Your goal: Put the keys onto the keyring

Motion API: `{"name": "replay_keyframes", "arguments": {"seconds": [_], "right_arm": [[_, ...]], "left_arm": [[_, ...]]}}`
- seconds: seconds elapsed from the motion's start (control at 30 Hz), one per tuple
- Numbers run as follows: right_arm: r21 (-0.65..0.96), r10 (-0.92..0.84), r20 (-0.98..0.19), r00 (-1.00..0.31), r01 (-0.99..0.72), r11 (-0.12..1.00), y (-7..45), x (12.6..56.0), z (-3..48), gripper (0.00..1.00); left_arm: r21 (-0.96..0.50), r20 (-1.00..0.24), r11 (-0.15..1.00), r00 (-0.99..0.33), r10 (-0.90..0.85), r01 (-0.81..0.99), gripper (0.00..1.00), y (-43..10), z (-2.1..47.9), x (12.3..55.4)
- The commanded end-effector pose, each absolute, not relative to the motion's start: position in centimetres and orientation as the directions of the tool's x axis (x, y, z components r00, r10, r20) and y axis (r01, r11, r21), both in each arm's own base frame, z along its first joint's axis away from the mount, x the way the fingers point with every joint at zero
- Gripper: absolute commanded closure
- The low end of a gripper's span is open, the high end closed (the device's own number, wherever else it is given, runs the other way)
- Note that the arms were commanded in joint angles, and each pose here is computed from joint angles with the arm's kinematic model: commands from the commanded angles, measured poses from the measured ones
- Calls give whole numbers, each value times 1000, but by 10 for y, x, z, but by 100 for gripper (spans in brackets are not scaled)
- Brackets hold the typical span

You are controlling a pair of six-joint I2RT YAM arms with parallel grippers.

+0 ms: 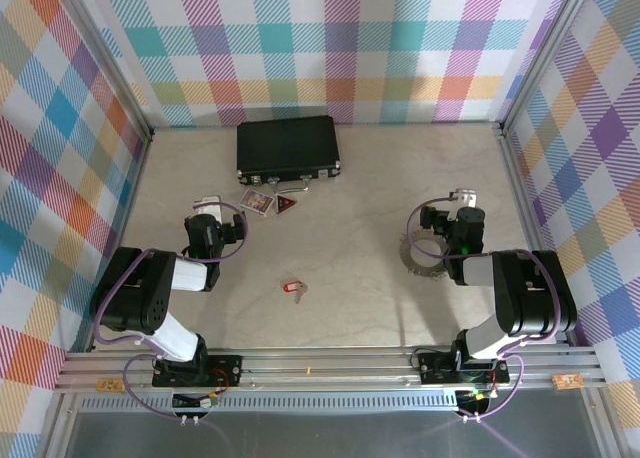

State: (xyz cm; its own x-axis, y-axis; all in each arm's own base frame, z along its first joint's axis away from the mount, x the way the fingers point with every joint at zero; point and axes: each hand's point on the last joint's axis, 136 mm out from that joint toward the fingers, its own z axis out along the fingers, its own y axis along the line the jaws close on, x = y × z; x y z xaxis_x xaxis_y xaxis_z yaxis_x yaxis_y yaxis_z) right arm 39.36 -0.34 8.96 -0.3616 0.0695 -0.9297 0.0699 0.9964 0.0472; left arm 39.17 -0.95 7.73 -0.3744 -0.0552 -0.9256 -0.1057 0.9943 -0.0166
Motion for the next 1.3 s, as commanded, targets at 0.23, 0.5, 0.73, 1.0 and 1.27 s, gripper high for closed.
{"name": "replay_keyframes", "arguments": {"seconds": [0.23, 0.5, 0.73, 1.0, 1.27], "right_arm": [[59, 81, -937, -339, 76, 995, -3, 395, 93, 1], [59, 82, -937, -340, 75, 995, -2, 395, 93, 1], [59, 81, -937, -341, 75, 995, -2, 395, 93, 1], [59, 80, -937, -339, 73, 996, -2, 395, 93, 1], [60, 67, -935, -348, 29, 998, 5, 396, 100, 1]], "left_arm": [[-12, -933, 995, -358, -47, -98, 0, -9, 83, 398], [-12, -933, 995, -357, -47, -97, 0, -9, 84, 399], [-13, -932, 995, -359, -47, -98, 0, -9, 83, 398], [-13, -933, 995, -356, -47, -97, 0, -9, 84, 398], [-13, -933, 995, -355, -47, -98, 0, -9, 90, 398]]}}
